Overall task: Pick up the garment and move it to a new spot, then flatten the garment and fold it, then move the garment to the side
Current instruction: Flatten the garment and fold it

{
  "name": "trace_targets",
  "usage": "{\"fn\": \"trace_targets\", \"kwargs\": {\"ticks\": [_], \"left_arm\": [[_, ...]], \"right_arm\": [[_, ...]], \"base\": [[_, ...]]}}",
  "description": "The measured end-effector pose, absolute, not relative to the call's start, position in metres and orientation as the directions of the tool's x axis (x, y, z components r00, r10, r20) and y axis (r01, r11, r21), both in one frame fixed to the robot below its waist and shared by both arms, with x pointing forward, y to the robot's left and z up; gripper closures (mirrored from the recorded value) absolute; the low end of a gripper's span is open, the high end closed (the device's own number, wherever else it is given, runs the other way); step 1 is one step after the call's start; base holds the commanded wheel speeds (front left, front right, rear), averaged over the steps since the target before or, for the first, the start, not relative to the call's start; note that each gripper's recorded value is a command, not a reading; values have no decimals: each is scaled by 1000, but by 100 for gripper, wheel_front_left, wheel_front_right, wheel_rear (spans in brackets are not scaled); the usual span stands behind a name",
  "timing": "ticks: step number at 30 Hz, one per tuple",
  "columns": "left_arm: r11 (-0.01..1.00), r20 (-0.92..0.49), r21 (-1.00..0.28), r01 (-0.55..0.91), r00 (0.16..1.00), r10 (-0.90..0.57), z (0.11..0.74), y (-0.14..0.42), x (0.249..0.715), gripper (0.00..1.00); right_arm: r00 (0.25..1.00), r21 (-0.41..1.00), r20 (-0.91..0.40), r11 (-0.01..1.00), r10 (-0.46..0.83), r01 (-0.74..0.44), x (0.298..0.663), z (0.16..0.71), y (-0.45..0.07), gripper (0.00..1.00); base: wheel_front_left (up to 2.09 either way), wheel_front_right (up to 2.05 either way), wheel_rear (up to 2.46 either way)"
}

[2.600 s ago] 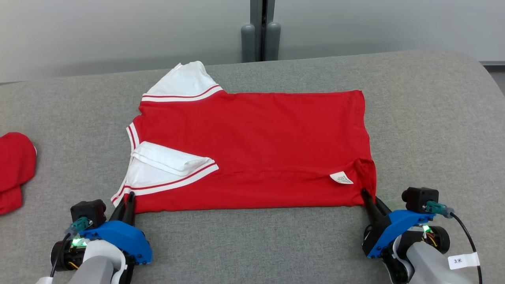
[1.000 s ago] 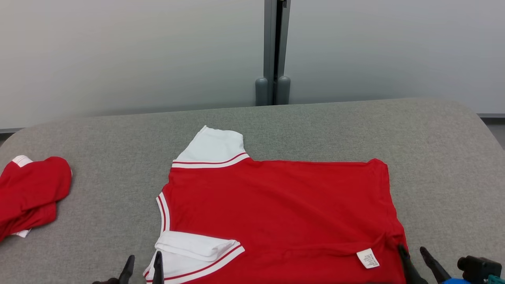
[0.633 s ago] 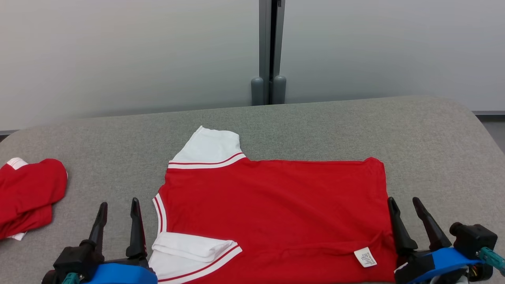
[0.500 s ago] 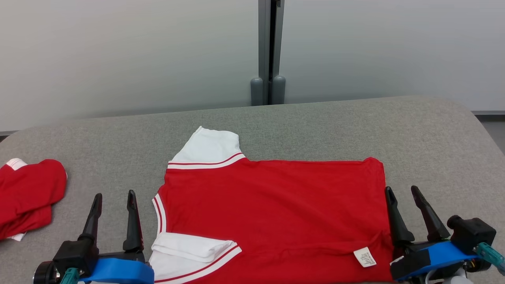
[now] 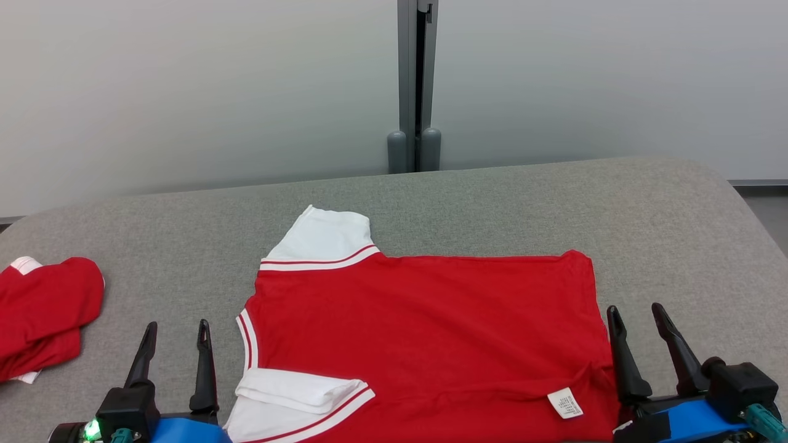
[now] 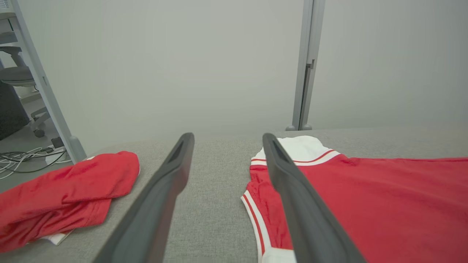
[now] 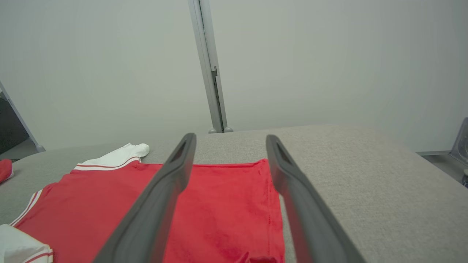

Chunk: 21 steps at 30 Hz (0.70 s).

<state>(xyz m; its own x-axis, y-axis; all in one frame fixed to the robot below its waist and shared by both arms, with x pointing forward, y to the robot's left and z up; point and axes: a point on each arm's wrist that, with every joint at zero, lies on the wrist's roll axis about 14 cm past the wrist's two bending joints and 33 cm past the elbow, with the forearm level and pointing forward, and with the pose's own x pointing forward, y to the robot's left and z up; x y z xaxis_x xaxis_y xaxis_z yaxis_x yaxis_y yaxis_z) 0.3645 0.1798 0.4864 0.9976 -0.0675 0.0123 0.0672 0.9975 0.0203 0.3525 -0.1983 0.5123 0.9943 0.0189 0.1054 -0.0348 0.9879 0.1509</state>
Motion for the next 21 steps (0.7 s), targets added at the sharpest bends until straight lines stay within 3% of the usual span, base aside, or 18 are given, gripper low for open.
{"fn": "trace_targets", "kwargs": {"ticks": [21], "left_arm": [[998, -35, 10, 61, 998, -61, 472, 186, 359, 0]], "right_arm": [[998, 158, 37, 986, 51, -56, 349, 490, -183, 0]], "base": [[0, 0, 0]]}}
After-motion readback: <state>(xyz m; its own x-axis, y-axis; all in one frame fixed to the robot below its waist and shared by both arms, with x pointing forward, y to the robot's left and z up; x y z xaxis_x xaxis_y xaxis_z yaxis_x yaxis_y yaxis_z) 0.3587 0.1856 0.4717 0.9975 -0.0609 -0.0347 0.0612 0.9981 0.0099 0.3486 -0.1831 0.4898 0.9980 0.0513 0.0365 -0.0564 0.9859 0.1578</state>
